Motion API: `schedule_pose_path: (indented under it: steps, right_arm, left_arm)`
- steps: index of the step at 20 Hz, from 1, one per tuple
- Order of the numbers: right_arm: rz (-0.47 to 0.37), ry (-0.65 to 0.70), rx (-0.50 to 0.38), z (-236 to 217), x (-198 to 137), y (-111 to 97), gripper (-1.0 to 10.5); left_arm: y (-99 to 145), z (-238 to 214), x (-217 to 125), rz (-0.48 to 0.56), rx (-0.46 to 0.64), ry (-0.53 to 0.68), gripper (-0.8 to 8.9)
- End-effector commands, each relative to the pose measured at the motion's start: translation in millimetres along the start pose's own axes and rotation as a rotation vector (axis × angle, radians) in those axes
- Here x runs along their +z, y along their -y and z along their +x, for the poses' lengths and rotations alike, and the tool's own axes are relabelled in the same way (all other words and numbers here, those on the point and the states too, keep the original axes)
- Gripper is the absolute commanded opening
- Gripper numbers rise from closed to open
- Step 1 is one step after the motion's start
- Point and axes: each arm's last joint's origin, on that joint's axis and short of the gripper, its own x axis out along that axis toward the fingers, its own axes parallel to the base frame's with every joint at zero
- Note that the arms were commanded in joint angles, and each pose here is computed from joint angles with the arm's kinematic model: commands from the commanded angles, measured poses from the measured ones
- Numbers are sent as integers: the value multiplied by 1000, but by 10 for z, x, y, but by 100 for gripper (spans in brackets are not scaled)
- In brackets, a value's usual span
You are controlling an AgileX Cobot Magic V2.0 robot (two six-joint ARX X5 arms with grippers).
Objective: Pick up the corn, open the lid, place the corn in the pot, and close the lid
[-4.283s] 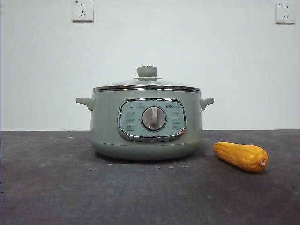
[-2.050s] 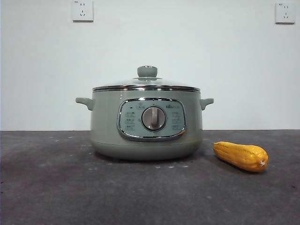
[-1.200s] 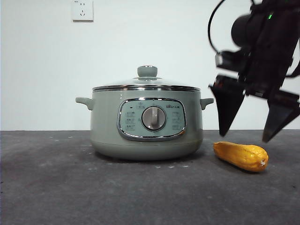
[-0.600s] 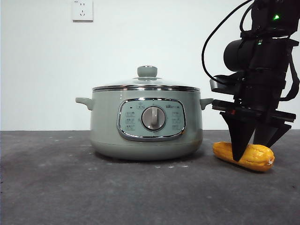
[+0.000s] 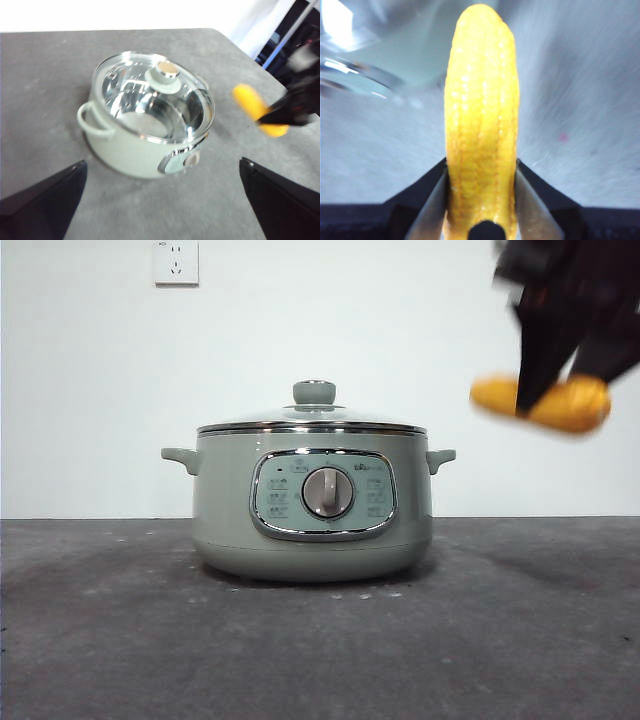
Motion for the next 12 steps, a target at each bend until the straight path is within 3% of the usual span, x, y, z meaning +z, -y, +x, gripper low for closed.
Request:
schedule_pose_path:
  steps: [1, 5, 12]
  right_arm:
    - [-5, 102, -2, -374, -92, -61, -10]
    - [-20, 226, -9, -882, -326, -142, -10]
    - [-8, 272, 33, -1256, -655, -224, -10]
  left_arm:
    - [-5, 126, 82, 48, -44, 22, 569]
    - [29, 540, 254, 106, -146, 36, 565]
    - [234, 1495, 774, 237, -147, -48, 565]
